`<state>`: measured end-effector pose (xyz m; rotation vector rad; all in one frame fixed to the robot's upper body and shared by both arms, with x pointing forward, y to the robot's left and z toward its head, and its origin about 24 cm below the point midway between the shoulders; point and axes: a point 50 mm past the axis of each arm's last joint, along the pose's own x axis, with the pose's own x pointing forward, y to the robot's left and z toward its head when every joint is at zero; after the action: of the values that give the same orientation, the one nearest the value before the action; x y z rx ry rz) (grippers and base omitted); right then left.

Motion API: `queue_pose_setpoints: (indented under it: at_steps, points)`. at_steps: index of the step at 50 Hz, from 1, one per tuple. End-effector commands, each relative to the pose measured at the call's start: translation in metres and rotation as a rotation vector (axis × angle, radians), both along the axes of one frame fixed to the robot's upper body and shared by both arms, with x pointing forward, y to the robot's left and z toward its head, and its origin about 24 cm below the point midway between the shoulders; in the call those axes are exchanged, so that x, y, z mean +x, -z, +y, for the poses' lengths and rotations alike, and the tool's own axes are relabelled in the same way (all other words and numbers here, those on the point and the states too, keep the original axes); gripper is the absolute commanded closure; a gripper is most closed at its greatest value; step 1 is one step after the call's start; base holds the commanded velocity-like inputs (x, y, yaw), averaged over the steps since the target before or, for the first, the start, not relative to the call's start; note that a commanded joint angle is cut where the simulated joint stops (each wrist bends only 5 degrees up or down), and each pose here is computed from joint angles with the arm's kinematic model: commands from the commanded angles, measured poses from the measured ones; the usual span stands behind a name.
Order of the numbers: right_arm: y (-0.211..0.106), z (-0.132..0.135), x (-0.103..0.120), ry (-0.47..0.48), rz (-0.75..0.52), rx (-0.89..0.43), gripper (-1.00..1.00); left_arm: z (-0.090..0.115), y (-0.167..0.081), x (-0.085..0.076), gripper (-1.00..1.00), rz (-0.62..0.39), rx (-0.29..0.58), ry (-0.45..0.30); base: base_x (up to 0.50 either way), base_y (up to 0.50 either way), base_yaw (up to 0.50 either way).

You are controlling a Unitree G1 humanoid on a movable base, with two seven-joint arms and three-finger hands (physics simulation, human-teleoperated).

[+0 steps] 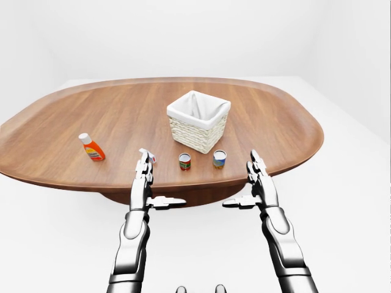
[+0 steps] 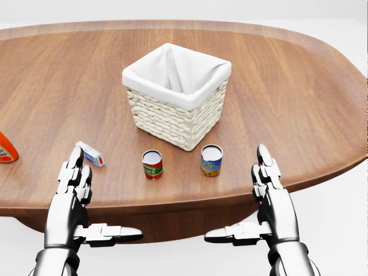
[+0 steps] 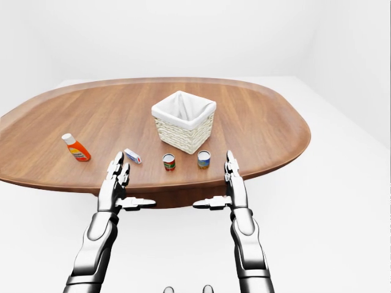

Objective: Pick up the alphabet soup and the cream cheese box, and put them in the basket.

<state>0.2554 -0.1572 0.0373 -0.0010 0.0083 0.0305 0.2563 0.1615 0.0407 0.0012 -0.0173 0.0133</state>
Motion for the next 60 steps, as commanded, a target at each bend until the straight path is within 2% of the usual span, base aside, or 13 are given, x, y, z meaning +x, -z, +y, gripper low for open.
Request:
queue_pose_setpoints:
  at_steps: [1,16,20,28,30,37,40,43,47,54,55,56,60]
  points:
    - [0.0,0.0,0.0,0.0,0.0,0.0,-1.0,0.0,-0.001,0.0,-1.0,0.0,-0.002,0.0,0.0,-0.2,0.0]
    - [-0.001,-0.001,0.001,0.026,-0.003,-0.013,-1.0,0.0,0.0,0.0,-1.0,0.001,-0.004,0.0,0.0,-0.05,0.0]
    - [-0.003,-0.008,0.001,0.092,-0.008,-0.012,-1.0,0.0,0.0,0.0,-1.0,0.002,-0.003,0.0,0.0,0.0,0.0]
    - [-0.012,-0.033,-0.002,0.328,-0.055,-0.005,-1.0,0.0,-0.001,0.0,-1.0,0.002,-0.006,-0.004,0.0,0.0,0.0]
    - [-0.016,-0.033,-0.005,0.304,-0.079,0.032,-1.0,0.001,-0.001,0.0,-1.0,0.002,-0.007,-0.004,0.0,0.0,0.0]
    - [-0.028,-0.06,-0.02,0.57,-0.138,0.019,-1.0,0.0,-0.001,-0.001,-1.0,0.002,-0.004,-0.005,0.0,0.0,0.0]
    - [-0.026,-0.063,-0.022,0.583,-0.112,0.053,-1.0,0.0,-0.001,-0.001,-1.0,0.004,-0.001,-0.004,0.0,0.0,0.0]
    - [-0.03,-0.068,-0.028,0.648,-0.134,0.031,-1.0,0.001,-0.001,0.0,-1.0,0.008,-0.006,-0.001,0.0,0.0,0.0]
    - [-0.036,-0.083,-0.038,0.82,-0.16,0.029,-1.0,0.001,0.0,0.0,-1.0,0.01,-0.003,-0.003,0.0,0.0,0.0]
    - [-0.041,-0.092,-0.046,0.876,-0.192,0.02,-1.0,0.0,0.0,-0.001,-1.0,0.01,0.003,0.002,0.0,0.0,0.0]
    - [-0.042,-0.093,-0.047,0.882,-0.193,0.01,-1.0,0.0,0.0,-0.001,-1.0,0.011,0.003,0.002,0.0,0.0,0.0]
    - [-0.044,-0.098,-0.049,0.914,-0.185,-0.078,-1.0,0.0,0.002,0.0,-1.0,0.013,0.004,0.002,0.0,0.0,0.0]
    - [-0.046,-0.101,-0.054,0.932,-0.2,-0.075,-1.0,-0.001,0.001,-0.001,-1.0,0.014,0.007,0.002,0.0,0.0,0.0]
